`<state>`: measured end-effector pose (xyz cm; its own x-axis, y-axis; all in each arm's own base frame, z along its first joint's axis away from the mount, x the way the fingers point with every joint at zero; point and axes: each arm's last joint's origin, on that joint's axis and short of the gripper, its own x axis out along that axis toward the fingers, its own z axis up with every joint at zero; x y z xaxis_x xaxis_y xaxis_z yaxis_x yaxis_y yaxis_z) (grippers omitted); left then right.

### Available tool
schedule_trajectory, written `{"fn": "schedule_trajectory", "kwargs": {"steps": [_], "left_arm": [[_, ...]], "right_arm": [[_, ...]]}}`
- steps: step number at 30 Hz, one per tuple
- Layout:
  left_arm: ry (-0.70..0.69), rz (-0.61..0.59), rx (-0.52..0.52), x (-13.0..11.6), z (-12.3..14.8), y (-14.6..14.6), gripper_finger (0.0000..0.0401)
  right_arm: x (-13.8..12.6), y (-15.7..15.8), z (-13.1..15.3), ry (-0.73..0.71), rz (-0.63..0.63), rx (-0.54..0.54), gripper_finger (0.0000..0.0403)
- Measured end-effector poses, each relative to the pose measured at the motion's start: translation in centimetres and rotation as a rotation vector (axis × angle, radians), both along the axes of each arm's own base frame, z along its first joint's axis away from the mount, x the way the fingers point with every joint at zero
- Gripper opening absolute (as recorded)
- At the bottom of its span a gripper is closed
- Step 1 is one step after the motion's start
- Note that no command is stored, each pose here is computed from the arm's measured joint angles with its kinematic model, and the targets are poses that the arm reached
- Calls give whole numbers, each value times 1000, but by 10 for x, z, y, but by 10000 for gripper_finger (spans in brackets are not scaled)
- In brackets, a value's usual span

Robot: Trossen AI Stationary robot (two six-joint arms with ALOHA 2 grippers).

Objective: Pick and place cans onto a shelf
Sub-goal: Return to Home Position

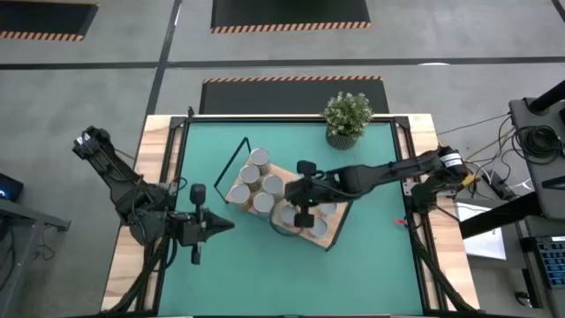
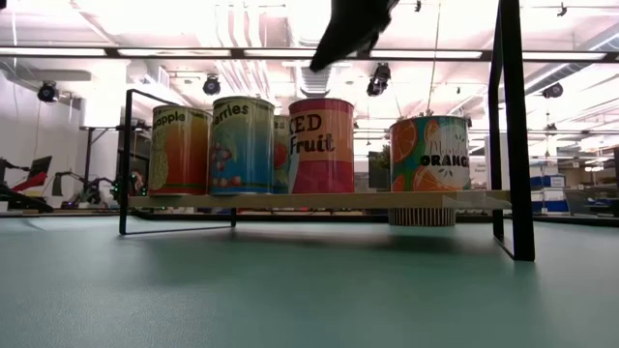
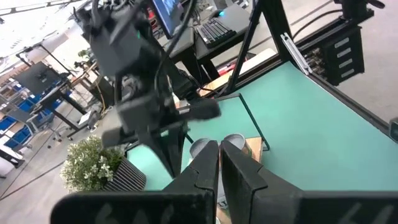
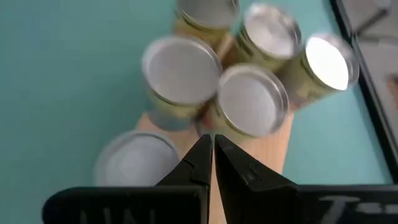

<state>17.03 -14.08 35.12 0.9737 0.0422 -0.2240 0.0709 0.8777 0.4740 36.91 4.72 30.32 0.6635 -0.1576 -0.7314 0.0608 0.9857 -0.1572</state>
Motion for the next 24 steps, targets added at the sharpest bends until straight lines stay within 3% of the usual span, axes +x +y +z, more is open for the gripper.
{"fn": "schedule_trajectory", "kwargs": {"steps": [5, 14, 24], "left_arm": [[35, -26, -1, -4, -3, 0, 0], [156, -134, -24, -12, -12, 3, 0], [97, -136, -85, -30, -22, 21, 0]], "right_arm": [[-13, 16, 8, -111, 68, -38, 9], [-56, 22, -3, -317, 150, -58, 9], [-111, 9, -23, -496, 177, -76, 9]]}}
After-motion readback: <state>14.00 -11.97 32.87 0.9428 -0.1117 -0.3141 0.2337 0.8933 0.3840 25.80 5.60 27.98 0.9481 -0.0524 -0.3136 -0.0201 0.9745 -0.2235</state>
